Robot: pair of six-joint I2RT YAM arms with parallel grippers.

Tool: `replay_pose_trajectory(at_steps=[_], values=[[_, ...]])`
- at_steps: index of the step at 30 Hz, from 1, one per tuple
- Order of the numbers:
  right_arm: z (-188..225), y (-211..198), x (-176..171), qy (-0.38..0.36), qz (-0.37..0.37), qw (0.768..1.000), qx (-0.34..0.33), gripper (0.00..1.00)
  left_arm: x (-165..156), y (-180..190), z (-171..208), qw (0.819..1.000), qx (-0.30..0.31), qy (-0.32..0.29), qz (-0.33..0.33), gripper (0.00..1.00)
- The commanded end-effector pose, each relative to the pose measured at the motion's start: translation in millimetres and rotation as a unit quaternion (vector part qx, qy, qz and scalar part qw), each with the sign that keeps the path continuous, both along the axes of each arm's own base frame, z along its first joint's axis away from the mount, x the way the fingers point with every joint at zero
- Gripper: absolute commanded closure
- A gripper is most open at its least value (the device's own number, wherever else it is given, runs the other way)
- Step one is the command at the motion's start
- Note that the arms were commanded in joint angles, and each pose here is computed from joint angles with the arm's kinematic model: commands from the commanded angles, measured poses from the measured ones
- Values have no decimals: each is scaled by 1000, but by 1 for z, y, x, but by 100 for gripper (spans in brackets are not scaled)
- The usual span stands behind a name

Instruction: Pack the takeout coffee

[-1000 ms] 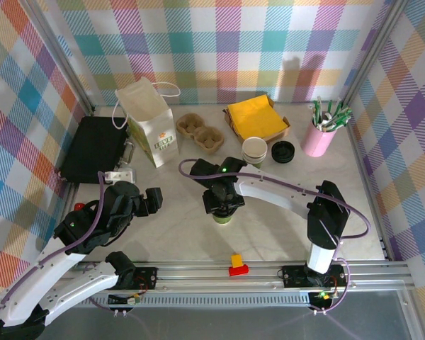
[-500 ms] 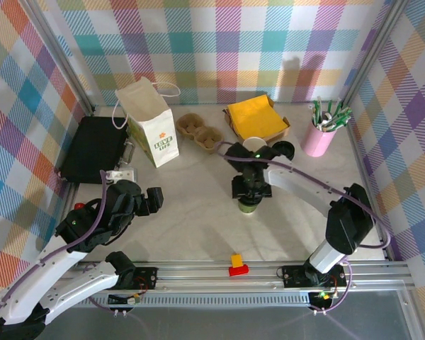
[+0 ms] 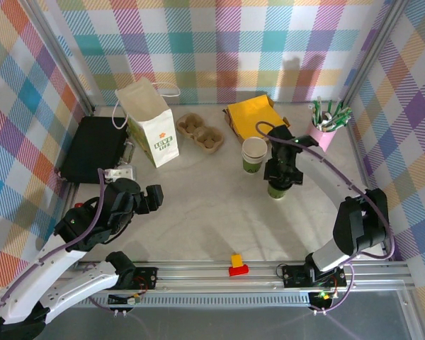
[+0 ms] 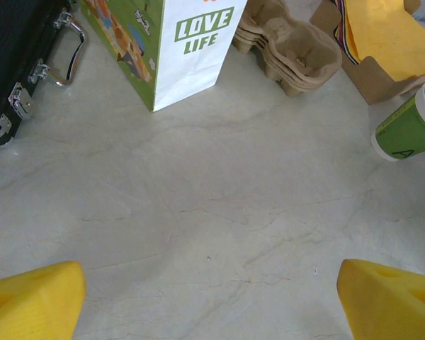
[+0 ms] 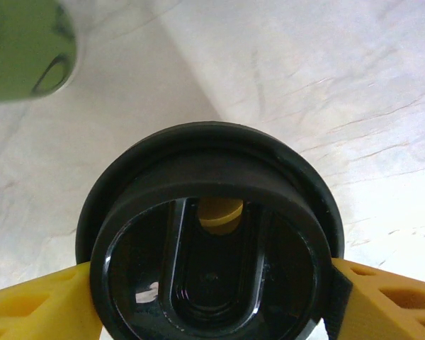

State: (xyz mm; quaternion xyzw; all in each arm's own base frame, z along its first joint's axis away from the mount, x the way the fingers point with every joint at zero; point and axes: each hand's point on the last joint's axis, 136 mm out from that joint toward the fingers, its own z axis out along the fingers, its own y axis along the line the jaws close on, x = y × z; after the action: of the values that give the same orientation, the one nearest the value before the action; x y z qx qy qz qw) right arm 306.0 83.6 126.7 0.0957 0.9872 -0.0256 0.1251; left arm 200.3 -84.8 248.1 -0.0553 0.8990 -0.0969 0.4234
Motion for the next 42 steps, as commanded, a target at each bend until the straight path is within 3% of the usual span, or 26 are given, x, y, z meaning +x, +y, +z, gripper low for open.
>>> replay_pose_trajectory(at_steps=[1, 23, 36, 42], values=[[-9, -29, 4, 11, -9, 1000, -27, 23, -1, 8, 11, 1000, -3, -7, 16, 9], [-11, -137, 67, -22, -132, 991, -24, 22, -11, 20, 12, 1000, -4, -4, 30, 9], [-8, -148, 79, -29, -149, 988, -18, 20, -11, 20, 11, 999, -6, -2, 33, 9], [5, -145, 80, -40, -148, 988, -6, 12, -11, 19, 11, 999, -8, -2, 31, 9]])
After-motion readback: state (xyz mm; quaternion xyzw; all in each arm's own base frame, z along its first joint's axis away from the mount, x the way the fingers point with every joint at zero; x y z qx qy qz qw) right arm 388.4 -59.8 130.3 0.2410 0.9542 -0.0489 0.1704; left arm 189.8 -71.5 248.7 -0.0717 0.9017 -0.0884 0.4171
